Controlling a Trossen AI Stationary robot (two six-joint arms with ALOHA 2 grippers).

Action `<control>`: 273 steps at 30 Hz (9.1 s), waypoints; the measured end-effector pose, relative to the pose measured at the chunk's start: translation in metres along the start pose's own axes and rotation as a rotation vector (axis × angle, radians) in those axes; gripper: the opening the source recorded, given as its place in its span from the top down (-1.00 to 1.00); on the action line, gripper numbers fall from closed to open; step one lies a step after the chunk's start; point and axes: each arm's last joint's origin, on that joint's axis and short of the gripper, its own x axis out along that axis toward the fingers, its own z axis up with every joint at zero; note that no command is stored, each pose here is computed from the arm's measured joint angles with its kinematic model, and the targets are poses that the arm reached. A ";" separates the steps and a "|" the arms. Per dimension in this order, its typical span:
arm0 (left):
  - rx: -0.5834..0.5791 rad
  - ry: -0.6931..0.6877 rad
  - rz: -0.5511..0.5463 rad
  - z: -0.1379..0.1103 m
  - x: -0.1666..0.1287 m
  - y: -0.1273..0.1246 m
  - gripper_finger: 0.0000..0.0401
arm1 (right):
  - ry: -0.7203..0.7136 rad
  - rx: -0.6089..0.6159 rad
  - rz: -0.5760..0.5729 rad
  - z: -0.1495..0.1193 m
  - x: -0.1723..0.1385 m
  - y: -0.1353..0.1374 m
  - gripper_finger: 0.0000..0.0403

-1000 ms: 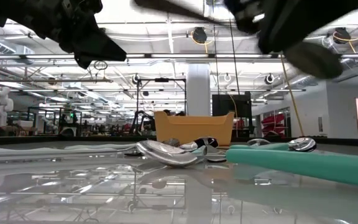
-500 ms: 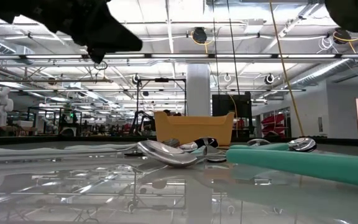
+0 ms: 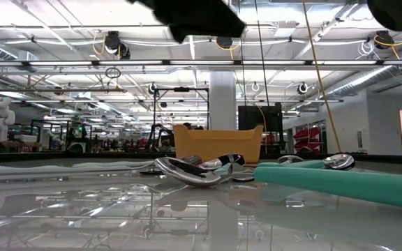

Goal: Sort silverware by color (type)
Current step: Put the black spoon into the white bin

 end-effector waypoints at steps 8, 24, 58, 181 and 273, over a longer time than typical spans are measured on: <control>0.112 0.087 0.016 0.047 0.030 -0.029 0.59 | -0.098 -0.042 0.089 0.009 -0.001 0.002 0.93; 0.210 -0.082 0.003 0.061 0.055 -0.043 0.59 | -0.256 -0.160 0.168 0.023 -0.009 0.015 0.92; 0.128 -0.249 -0.146 0.066 0.072 -0.040 0.00 | -0.386 -0.265 0.239 0.015 -0.009 0.021 0.92; -0.469 -0.307 0.334 0.039 0.090 -0.058 0.99 | -0.266 0.210 -0.668 0.063 -0.061 0.064 0.96; -0.444 -0.249 0.117 0.037 0.086 -0.077 0.21 | 0.393 0.772 -0.499 -0.047 -0.123 0.097 0.96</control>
